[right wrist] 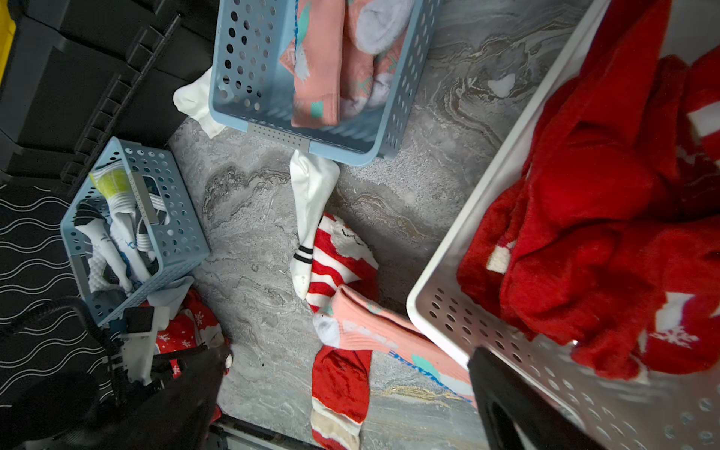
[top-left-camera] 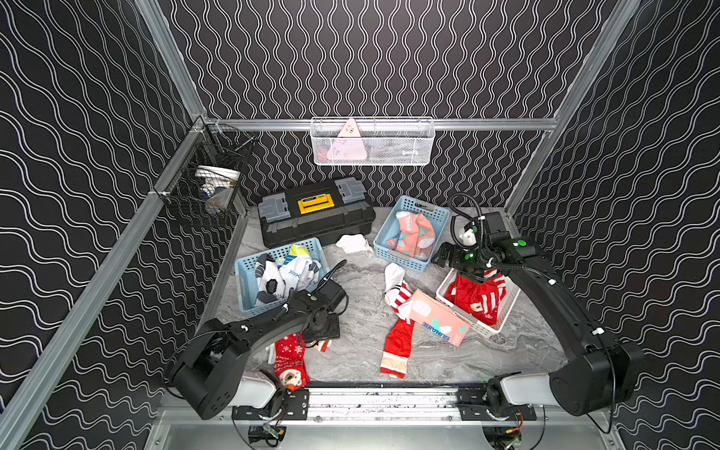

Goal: Sort the socks into the basket by color
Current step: Pick up the sock at the center of the board.

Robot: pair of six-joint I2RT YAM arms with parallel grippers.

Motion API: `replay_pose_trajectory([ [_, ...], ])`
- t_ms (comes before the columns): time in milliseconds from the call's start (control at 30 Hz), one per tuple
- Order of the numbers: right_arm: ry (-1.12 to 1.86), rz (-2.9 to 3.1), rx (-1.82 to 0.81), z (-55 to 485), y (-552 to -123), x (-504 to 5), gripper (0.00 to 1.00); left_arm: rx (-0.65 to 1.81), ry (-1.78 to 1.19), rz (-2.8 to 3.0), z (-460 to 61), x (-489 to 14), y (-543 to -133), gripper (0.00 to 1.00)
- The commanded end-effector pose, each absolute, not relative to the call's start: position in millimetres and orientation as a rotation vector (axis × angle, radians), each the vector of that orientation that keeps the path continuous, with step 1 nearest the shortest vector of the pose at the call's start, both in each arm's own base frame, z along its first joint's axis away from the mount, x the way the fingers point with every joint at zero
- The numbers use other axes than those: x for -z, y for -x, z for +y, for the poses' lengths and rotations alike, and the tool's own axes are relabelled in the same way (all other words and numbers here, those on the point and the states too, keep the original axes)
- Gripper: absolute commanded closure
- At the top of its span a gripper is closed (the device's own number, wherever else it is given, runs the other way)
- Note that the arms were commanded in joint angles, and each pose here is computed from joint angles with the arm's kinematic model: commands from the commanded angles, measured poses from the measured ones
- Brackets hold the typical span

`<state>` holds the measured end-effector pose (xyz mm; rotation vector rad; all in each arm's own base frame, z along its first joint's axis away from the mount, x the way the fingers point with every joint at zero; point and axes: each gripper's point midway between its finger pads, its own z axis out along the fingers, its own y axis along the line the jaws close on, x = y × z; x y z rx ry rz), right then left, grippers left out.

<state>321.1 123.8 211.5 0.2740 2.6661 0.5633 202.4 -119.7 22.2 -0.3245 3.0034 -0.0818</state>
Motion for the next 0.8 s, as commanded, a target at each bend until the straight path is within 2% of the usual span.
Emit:
replay_pose_trajectory([
  [0,-0.246,2.658,-0.578,127,-324,-215,0.0,0.067,0.299,2.982,-120,-15,-211,0.43],
  [200,-0.239,2.654,-0.586,129,-326,-217,0.01,0.113,0.28,2.958,-126,-16,-217,0.84],
  [300,-0.234,2.651,-0.593,130,-327,-218,0.02,0.148,0.246,2.933,-132,-26,-222,1.0],
  [767,-0.219,2.65,-0.606,135,-326,-220,0.02,0.407,-0.076,2.707,-205,-121,-257,1.0],
])
